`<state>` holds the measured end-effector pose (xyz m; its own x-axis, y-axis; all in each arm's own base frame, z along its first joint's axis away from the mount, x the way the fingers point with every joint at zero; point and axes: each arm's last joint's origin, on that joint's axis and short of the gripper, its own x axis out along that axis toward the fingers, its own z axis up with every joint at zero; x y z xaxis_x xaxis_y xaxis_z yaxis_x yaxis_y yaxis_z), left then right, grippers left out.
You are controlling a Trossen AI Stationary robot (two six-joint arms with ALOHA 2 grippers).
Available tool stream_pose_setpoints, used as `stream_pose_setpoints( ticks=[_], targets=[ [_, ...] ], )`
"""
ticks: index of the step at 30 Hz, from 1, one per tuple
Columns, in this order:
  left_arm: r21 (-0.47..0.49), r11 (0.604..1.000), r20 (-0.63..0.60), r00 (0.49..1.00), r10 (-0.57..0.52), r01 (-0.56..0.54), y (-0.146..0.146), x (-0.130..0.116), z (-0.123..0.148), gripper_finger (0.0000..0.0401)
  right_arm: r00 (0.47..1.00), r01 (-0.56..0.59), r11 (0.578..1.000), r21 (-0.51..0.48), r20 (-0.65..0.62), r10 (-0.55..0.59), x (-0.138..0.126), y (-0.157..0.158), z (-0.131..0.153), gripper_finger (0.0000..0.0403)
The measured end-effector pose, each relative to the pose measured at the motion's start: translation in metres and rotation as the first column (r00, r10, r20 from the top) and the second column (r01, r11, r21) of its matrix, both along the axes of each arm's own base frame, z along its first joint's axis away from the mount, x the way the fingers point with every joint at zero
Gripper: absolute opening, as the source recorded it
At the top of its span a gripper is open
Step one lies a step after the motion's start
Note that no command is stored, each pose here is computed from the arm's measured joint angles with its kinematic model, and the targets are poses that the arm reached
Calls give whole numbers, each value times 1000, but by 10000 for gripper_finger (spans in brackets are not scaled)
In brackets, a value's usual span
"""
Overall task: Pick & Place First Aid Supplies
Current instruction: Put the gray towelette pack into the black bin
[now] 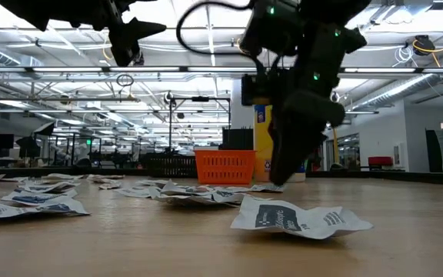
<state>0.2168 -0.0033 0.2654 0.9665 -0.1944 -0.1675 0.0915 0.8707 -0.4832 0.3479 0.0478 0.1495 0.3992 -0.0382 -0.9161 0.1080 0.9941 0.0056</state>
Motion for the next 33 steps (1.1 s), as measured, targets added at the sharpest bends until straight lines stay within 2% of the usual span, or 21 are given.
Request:
stream_pose_setpoints(
  ticks=[4, 7, 14, 16, 20, 24, 28, 30, 33],
  targets=[
    [0, 1000, 5, 1000, -11, 11, -3, 0, 0, 209, 1000, 17, 1000, -1, -20, -17, 3, 0, -11, 221],
    [0, 1000, 5, 1000, -18, 18, -4, 0, 1, 209, 1000, 16, 1000, 0, -22, -16, 3, 0, -13, 192],
    [-4, 1000, 5, 1000, -25, 25, -6, 0, 1, 209, 1000, 12, 1000, -3, -18, -12, 4, 1, -13, 43],
    [-4, 1000, 4, 1000, -25, 25, -6, 0, 0, 209, 1000, 15, 1000, -3, -18, -15, 4, 0, -13, 15],
    [12, 1000, 7, 1000, -27, 27, -6, 0, 0, 209, 998, 58, 998, 19, -2, -58, 1, 0, -4, 14],
    [45, 999, 13, 999, -29, 29, -6, 0, 0, 209, 989, 64, 997, 54, 133, -70, 1, 3, 25, 6],
    [91, 995, 22, 999, -33, 31, -5, 0, 0, 209, 954, -15, 998, 68, 300, -6, 2, 10, 54, 4],
    [113, 993, 22, 999, -31, 28, -5, 0, 0, 209, 911, -80, 993, 90, 411, 37, 6, 13, 70, 4],
    [152, 988, 30, 999, -23, 19, -5, 0, 0, 209, 862, -150, 981, 126, 503, 67, 6, 14, 87, 3]
  ],
)
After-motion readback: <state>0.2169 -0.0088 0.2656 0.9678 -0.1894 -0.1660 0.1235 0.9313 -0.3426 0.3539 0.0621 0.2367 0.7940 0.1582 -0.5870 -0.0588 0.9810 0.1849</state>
